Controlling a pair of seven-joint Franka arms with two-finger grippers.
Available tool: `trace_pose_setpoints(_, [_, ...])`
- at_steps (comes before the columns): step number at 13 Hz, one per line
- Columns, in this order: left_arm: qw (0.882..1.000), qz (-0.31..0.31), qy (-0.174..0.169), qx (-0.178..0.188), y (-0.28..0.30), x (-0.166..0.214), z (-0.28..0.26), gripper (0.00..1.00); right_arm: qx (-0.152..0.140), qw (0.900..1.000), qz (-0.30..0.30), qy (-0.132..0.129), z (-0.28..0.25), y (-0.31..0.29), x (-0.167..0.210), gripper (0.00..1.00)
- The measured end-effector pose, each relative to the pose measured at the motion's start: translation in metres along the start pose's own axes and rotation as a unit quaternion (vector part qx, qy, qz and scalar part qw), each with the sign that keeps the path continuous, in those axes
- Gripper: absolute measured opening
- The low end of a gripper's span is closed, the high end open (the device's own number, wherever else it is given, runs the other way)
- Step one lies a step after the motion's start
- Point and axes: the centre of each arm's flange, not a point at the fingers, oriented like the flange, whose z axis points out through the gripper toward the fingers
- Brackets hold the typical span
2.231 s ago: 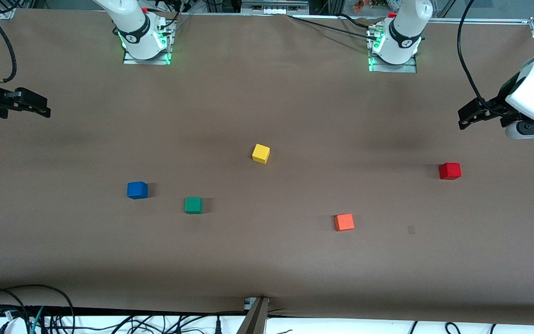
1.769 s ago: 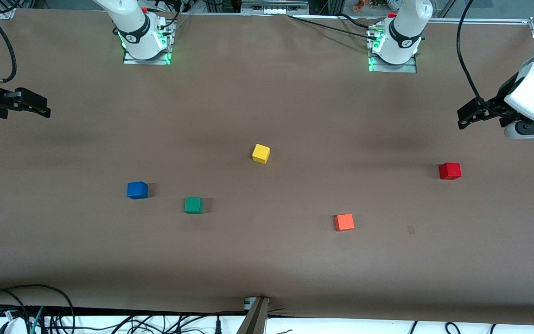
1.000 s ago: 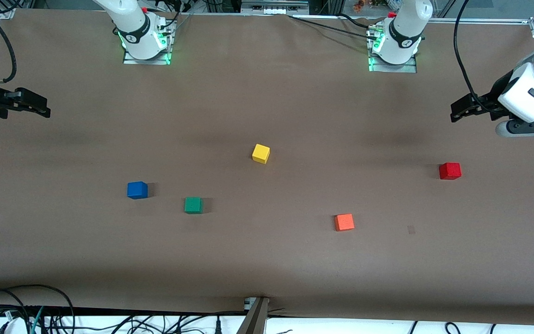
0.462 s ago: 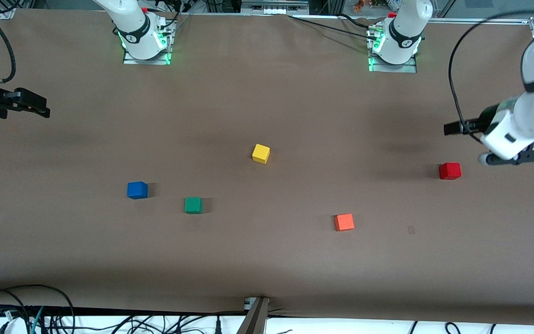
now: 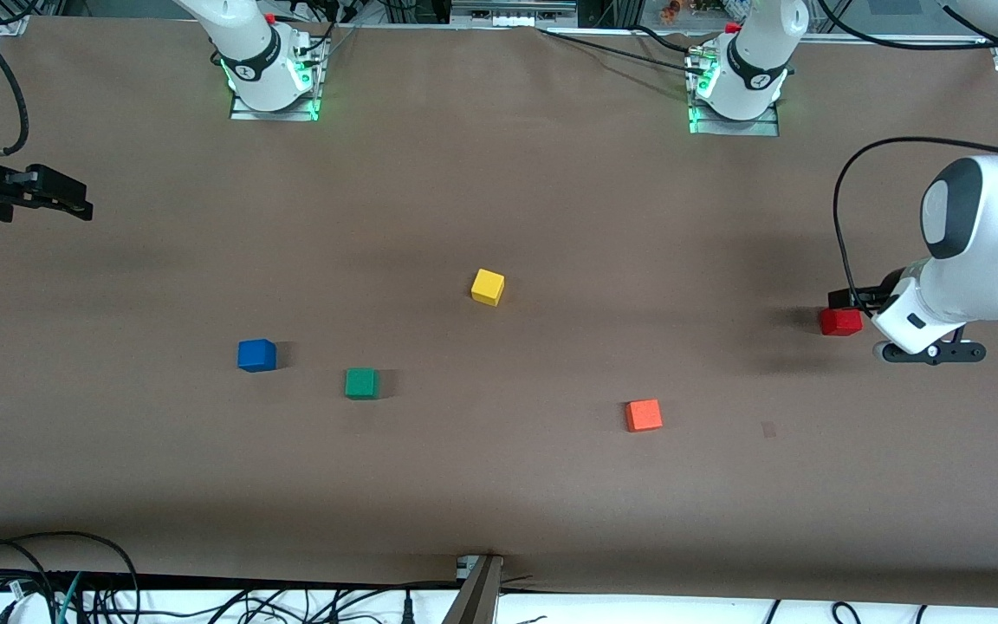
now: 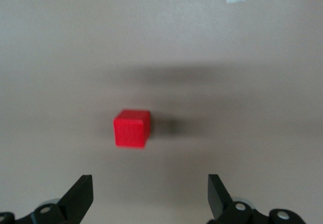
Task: Pass red block to right arm, stack on blue
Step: 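Move the left gripper down over the red cube, then close the left gripper on the red cube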
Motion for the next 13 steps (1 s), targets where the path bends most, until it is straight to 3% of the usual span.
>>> trace_pose_setpoints(5, [0.999, 0.029, 0.044, -0.009, -0.027, -0.012, 0.087, 1.0, 0.0, 1.0, 0.0, 0.0, 0.0, 0.0, 0.0, 1.0])
trace_pose_setpoints(13, [0.996, 0.063, 0.055, -0.008, -0.034, -0.025, 0.151, 1.0, 0.0, 1.0, 0.001, 0.0, 0.0, 0.001, 0.0, 1.0])
